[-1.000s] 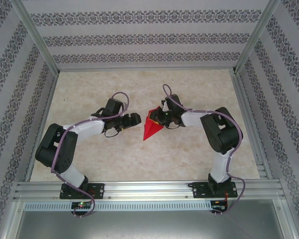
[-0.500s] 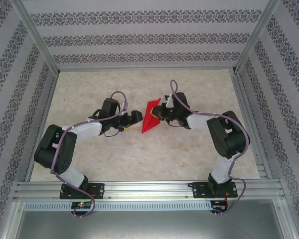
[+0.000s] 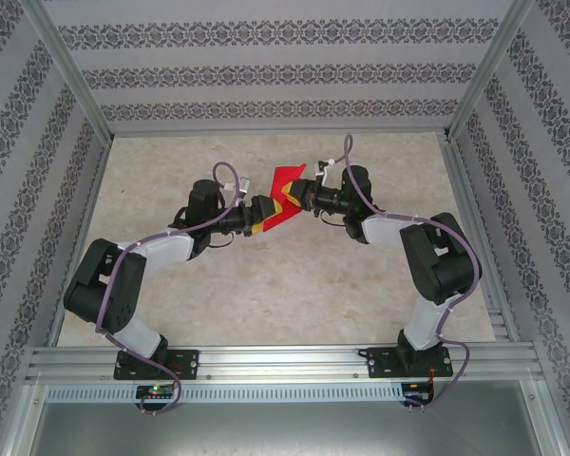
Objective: Fold a paper plane with a square sheet of paper (pick it up from the middle)
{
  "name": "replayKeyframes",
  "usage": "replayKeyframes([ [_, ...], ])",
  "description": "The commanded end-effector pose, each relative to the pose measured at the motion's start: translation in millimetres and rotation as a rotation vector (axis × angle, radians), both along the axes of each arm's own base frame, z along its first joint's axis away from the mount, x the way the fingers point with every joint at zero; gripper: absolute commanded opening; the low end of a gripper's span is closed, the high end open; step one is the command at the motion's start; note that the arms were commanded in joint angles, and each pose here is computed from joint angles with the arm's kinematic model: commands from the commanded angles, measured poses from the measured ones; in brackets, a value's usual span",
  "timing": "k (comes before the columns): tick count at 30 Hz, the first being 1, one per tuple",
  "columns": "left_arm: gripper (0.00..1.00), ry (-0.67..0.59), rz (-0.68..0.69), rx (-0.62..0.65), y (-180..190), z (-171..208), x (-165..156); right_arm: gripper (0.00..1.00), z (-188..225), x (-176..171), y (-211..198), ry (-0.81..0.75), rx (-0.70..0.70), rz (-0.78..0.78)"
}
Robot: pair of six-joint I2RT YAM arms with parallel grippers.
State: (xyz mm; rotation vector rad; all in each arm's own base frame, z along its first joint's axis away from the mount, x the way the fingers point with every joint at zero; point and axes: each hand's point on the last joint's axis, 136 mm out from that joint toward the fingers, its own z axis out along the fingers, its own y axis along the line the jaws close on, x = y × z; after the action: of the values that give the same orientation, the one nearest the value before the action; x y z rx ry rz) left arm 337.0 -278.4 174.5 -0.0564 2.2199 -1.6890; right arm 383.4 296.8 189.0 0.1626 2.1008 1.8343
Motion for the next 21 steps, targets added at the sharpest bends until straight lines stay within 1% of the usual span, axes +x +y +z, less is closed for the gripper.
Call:
replayKeyframes([
  [1,0.86,-0.049,0.000,-0.098,-2,19,7,0.07,3,-11,11,-0.005,0.022,0.057],
  [2,0.83,-0.053,0.005,-0.110,-3,23,9,0.07,1,-12,12,0.003,0.018,0.060],
  [4,0.71,-0.057,0.017,-0.114,-2,25,12,0.07,-2,-14,14,0.009,0.013,0.067],
  [5,0.67,-0.059,0.023,-0.112,-2,25,13,0.08,-3,-14,14,0.014,0.010,0.066],
  [10,0.42,-0.056,0.046,-0.056,1,14,14,0.08,-8,-15,11,0.024,-0.017,0.066],
  [17,0.12,-0.053,0.061,0.016,6,0,16,0.13,-13,-15,2,0.034,-0.049,0.065],
  [19,0.04,-0.049,0.064,0.046,7,-5,17,0.18,-15,-14,-5,0.033,-0.076,0.051],
  [21,0.03,-0.044,0.068,0.089,9,-11,17,0.31,-16,-13,-15,0.025,-0.121,0.024],
])
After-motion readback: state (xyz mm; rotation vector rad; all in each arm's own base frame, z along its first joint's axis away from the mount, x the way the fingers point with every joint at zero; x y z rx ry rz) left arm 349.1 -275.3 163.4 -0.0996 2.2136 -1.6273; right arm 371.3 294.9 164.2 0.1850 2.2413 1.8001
